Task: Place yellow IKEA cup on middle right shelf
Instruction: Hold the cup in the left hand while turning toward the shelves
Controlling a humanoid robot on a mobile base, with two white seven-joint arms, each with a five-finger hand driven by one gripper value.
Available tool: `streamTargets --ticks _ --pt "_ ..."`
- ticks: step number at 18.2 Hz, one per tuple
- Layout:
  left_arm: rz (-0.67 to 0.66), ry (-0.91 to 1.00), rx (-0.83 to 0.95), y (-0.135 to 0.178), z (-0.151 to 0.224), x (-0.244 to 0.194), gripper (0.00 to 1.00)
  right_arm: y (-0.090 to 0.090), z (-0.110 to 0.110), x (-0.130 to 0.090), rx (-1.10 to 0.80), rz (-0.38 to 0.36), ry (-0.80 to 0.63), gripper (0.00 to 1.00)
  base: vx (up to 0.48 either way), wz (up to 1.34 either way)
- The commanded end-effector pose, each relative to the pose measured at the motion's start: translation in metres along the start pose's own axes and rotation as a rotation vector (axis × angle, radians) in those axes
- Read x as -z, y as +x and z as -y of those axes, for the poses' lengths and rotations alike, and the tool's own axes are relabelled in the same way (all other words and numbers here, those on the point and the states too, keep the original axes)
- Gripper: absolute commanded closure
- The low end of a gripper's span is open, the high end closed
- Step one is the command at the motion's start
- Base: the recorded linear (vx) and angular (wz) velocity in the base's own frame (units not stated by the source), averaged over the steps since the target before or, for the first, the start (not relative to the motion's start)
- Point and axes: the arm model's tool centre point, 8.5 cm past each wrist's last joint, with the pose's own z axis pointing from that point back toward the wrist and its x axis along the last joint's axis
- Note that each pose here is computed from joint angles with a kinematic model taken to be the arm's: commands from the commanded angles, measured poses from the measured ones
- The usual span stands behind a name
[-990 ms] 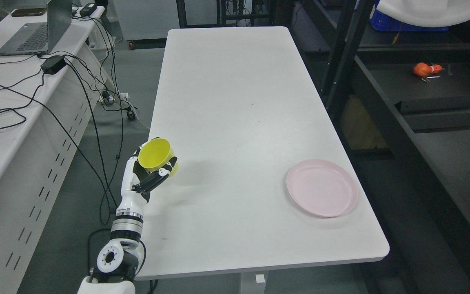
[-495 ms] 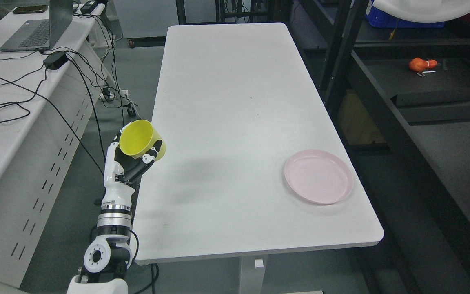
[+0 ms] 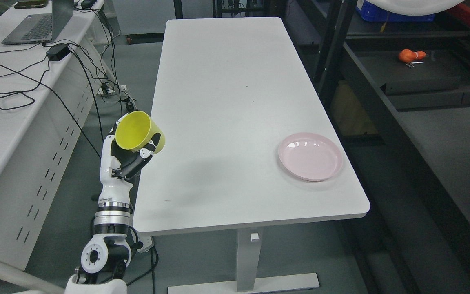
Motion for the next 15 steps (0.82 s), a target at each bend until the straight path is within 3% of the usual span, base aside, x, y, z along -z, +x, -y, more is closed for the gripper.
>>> streamTargets --ticks 1,8,15 --pt "0.053 0.003 0.017 0.020 -0.007 0.003 0.99 -0.009 0.010 0.001 0.003 -0.015 -0.015 0.01 -0.154 -0.20" --pt "0.058 -0.005 0.015 0.022 -0.004 0.003 0.99 -0.009 0.010 0.001 0.003 -0.015 -0.015 0.01 -0.184 -0.37" --pt "0.044 -0.032 0.007 0.017 0.006 0.002 0.99 -0.009 0.010 0.001 0.003 -0.015 -0.015 0.01 -0.229 -0.77"
